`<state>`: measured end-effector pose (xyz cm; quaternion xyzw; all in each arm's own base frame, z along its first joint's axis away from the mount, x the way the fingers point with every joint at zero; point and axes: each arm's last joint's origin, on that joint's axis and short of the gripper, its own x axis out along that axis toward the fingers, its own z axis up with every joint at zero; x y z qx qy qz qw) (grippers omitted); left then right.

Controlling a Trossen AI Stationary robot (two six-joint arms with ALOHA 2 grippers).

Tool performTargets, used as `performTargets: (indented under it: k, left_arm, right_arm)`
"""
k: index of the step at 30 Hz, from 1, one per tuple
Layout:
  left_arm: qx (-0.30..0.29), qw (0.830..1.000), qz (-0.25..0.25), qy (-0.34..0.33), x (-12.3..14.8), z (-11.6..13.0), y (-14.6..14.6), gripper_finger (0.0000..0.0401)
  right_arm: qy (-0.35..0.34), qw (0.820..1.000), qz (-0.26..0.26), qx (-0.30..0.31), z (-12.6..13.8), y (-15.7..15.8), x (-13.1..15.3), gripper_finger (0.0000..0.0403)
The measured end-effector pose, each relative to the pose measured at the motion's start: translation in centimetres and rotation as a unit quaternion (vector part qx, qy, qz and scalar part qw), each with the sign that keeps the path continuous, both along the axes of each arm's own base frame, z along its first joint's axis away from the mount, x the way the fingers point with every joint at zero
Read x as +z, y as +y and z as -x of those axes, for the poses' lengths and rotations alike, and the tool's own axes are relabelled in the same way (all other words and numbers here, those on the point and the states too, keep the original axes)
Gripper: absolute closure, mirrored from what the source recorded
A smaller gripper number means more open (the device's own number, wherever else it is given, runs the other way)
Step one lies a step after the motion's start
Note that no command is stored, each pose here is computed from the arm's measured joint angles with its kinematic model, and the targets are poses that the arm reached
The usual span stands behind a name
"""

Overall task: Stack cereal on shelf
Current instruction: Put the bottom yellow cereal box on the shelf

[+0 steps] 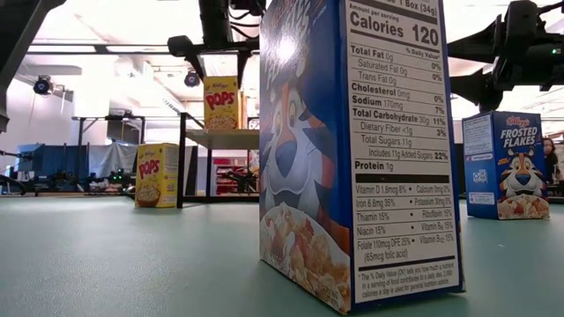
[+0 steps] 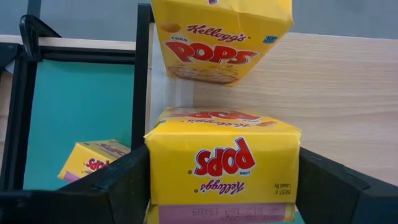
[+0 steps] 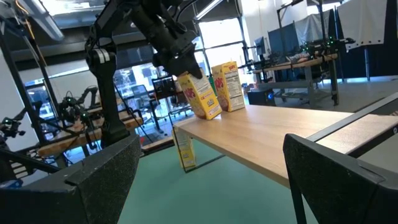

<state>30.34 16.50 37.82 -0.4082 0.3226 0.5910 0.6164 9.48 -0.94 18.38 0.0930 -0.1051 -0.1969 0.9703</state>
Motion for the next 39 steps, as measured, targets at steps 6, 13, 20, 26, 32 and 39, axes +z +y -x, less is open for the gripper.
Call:
performTargets:
  k: [6,13,20,26,32,39]
  left_arm:
    - [0.000,1.000,0.000,0.001,0.0,0.0,0.0,0.0074]
    - [0.002,1.000,-0.013,0.004,0.0,0.0,0.1,0.0052]
    - [-0.005,1.000,-0.015,0.007,0.0,0.0,0.1,0.0011]
    - [-0.010,1.000,-0.011,0.007,0.0,-0.1,-0.1,0.0005]
    - [-0.019,0.999,0.030,-0.001,-0.2,-0.1,-0.6,0.0002]
    - [-0.020,0.999,0.039,-0.003,-0.2,-0.5,-1.6,0.0002]
  right_arm:
    - [0.000,1.000,0.000,0.000,0.0,0.0,0.0,0.0019]
    - [0.000,1.000,0.000,0.000,0.0,0.0,0.0,0.0019]
    - [0.000,1.000,0.000,0.000,0.0,0.0,0.0,0.0019]
    - [0.000,1.000,0.000,0.000,0.0,0.0,0.0,0.0019]
    - [0.000,1.000,0.000,0.000,0.0,0.0,0.0,0.0019]
    - [0.000,1.000,0.000,0.000,0.0,0.0,0.0,0.0019]
